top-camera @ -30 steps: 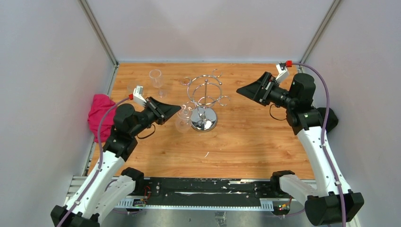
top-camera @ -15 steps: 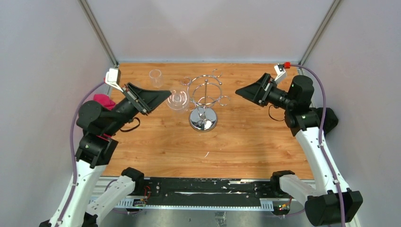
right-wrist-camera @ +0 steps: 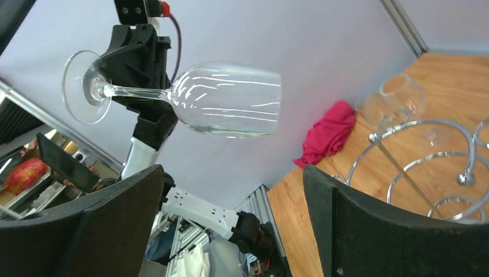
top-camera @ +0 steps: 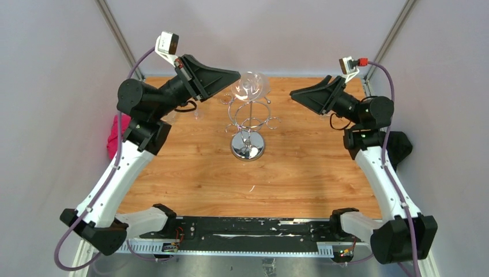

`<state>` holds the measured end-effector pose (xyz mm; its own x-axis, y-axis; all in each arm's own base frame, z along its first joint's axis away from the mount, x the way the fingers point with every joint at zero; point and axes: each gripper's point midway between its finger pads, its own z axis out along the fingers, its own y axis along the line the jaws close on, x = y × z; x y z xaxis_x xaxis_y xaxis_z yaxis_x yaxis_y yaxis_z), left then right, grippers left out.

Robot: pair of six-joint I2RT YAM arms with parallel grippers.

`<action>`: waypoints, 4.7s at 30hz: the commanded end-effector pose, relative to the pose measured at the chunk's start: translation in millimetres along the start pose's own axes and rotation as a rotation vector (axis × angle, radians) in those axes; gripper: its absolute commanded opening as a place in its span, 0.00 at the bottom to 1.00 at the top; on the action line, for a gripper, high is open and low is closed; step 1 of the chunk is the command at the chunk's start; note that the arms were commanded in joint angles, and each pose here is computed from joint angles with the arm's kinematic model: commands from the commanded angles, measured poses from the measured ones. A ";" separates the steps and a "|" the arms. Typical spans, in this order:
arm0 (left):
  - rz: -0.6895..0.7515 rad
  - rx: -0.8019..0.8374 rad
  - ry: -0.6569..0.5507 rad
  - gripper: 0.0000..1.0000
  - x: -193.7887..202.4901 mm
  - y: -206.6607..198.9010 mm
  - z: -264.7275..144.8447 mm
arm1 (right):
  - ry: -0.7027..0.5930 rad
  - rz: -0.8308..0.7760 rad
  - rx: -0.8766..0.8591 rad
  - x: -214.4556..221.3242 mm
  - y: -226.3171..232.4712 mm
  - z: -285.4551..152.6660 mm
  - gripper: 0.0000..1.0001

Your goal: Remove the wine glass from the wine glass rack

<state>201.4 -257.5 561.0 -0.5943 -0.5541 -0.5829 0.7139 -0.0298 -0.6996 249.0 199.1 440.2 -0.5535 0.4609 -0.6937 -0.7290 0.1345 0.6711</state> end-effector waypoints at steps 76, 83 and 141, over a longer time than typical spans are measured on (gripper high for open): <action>0.082 0.748 0.087 0.04 -14.4 -68.8 -19.3 | 0.045 -0.077 -0.893 -13.0 204.1 42.7 0.00; 0.112 0.739 0.100 0.54 -8.9 -68.5 -22.6 | 0.031 -0.128 -0.914 -9.9 219.5 26.5 0.00; 0.597 -1.337 -0.001 1.00 -66.8 186.2 -181.1 | 0.462 -0.437 1.114 -28.0 -184.6 -13.5 0.00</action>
<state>308.7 -82.0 399.9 -0.3313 -0.2375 -0.9132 -0.0038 0.9681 -0.2504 385.8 149.2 344.7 -0.5725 -0.1047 -0.8132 -0.2520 0.9663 0.0531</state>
